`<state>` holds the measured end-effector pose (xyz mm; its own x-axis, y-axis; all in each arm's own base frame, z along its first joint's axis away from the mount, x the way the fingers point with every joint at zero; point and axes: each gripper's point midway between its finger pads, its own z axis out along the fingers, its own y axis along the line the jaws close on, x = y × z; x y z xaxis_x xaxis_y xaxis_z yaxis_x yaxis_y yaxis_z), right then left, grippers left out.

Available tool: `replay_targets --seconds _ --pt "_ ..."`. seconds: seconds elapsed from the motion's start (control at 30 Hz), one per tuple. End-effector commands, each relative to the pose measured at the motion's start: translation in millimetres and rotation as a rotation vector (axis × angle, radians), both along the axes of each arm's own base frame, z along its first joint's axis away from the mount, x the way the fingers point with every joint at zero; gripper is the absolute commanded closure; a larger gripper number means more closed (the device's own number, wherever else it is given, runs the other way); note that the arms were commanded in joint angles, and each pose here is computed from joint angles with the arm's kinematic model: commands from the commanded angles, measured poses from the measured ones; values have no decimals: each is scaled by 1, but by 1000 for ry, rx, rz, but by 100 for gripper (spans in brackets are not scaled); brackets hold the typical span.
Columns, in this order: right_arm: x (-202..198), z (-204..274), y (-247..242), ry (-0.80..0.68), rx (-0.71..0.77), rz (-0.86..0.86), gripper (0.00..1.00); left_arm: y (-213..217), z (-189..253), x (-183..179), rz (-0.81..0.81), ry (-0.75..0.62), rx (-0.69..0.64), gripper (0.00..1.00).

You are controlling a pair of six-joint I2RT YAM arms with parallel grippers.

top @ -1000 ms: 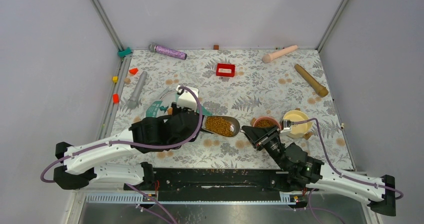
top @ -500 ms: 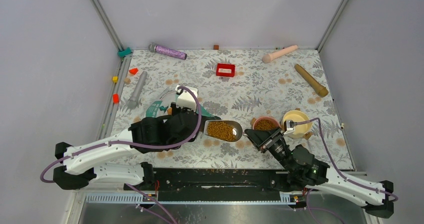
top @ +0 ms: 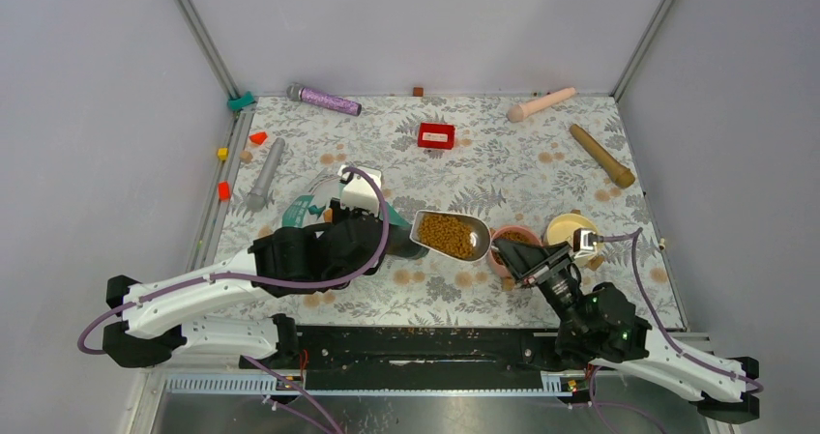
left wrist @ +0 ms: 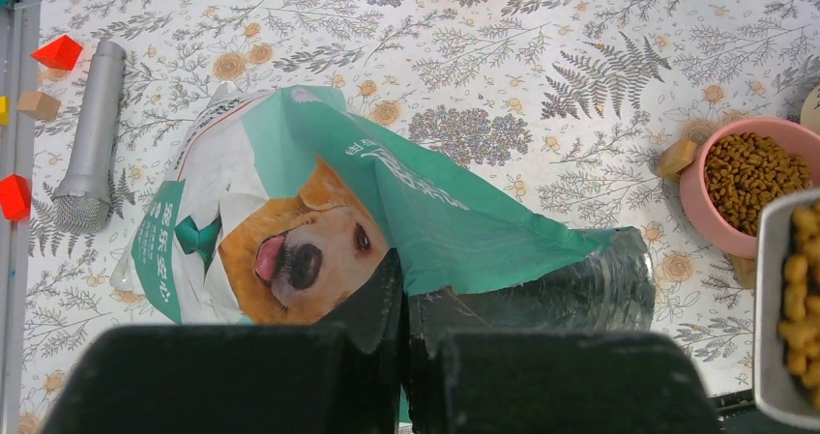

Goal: Serve the pet food

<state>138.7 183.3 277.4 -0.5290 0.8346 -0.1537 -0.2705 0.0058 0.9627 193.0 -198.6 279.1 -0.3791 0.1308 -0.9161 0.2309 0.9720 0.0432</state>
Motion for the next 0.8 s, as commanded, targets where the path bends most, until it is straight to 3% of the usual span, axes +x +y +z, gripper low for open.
replay_targets --seconds 0.0,0.17,0.43,0.77 --pt "8 58 -48 -90 181 -162 100 -4 41 8 55 -91 -173 100" --pt "14 72 -65 -125 247 -255 100 -5 41 7 51 -88 -174 100" --pt "38 51 -110 21 11 -518 100 -5 40 7 47 -85 -174 100" --pt "40 18 -162 133 -2 -707 100 -10 35 9 46 -80 -153 100"
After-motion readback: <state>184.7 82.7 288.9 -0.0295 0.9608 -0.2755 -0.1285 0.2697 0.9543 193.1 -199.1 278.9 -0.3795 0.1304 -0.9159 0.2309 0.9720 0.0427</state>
